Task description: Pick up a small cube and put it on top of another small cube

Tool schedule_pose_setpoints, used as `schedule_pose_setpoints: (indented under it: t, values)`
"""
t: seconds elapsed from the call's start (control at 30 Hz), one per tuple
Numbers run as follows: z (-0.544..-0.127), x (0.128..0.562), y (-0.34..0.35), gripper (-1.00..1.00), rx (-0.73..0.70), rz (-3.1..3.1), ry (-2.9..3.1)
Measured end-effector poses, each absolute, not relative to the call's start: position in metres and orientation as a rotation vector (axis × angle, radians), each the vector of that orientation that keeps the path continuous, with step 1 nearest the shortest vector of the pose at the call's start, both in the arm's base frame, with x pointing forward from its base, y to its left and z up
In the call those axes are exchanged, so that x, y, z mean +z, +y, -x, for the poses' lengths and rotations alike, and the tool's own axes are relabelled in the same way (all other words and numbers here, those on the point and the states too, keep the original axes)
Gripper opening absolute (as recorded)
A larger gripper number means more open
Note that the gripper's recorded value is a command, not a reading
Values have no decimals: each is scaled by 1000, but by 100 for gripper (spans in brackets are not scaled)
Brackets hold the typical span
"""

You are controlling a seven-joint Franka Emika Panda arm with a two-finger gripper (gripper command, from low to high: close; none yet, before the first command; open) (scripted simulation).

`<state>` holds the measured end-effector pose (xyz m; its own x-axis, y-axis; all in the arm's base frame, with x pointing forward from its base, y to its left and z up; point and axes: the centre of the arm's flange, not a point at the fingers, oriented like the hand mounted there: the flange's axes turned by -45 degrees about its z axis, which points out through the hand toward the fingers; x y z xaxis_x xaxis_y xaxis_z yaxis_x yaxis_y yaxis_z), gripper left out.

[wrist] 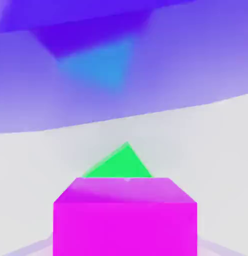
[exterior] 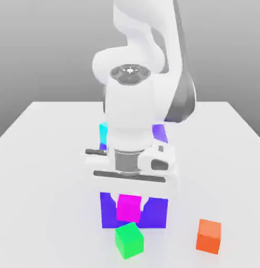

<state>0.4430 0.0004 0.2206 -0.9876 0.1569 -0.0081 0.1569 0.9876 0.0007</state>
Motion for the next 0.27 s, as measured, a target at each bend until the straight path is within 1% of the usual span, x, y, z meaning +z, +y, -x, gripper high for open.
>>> schedule_pose_setpoints:
  t: [0.13, 0.17, 0.27]
  values:
    - [-442, 191, -1, -100, 0, -250, 3127]
    - [-441, 183, -1, 100, 0, -252, 3129]
    - [-441, 183, -1, 100, 0, -252, 3129]
